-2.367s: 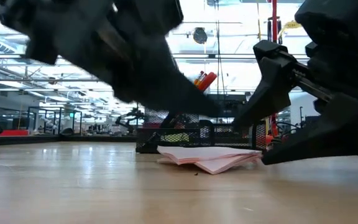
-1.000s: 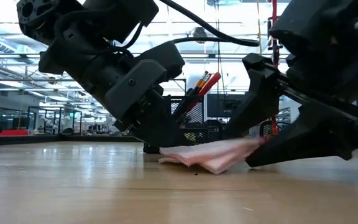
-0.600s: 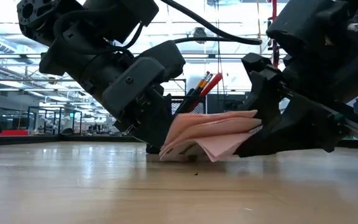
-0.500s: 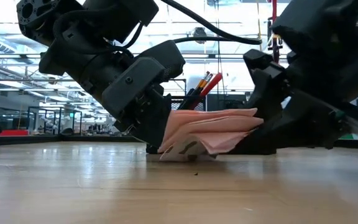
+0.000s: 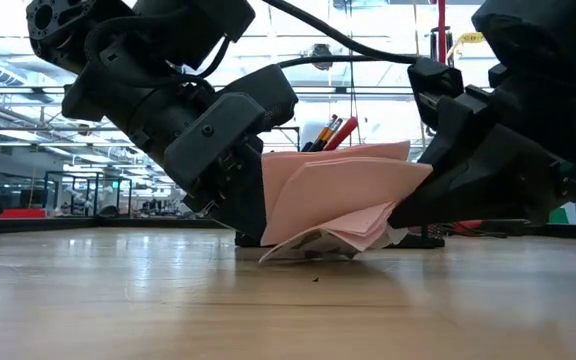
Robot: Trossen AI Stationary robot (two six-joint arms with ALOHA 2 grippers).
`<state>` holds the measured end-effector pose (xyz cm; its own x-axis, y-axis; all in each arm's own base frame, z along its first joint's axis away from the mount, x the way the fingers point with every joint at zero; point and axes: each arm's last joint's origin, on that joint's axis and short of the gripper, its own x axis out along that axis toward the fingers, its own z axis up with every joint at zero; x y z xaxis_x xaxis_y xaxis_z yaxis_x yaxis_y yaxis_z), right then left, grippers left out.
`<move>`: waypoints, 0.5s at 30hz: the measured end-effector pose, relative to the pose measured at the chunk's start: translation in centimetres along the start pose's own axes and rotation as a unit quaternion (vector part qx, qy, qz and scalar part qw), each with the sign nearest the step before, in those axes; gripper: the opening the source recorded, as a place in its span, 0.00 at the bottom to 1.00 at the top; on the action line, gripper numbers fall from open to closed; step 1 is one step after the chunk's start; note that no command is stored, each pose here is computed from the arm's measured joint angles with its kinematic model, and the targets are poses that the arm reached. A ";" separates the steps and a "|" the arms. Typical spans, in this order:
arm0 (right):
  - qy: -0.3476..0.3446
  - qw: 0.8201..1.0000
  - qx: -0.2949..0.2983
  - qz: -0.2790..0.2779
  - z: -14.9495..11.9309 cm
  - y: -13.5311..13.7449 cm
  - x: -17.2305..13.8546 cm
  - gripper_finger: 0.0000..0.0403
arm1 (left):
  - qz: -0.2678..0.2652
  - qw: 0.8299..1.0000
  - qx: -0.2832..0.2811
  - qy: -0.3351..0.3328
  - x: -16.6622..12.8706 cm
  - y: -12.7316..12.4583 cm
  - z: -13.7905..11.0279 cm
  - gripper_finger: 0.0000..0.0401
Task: Pick and place office supplies into organizer
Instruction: Put the pink sticky notes into the black desk organizer
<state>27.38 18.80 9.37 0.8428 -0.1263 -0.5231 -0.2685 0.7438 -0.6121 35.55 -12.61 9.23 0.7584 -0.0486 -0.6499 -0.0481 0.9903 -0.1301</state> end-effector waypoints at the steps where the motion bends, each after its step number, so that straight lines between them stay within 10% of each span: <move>1: 0.000 1.000 0.000 -0.003 0.0 0.0 -0.1 0.03 | 0.000 1.000 0.001 0.000 0.0 0.0 0.0 0.04; 15: -0.006 0.988 -0.068 -0.135 3.5 0.3 -4.0 0.03 | 0.012 0.999 0.038 0.003 -0.1 -0.1 -0.2 0.02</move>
<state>25.55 21.85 13.37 0.8978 -0.2994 -0.3229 -0.0926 0.5887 -0.8031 35.41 -12.67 9.16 0.7533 -0.0260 -0.6572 -0.0157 0.9982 -0.0575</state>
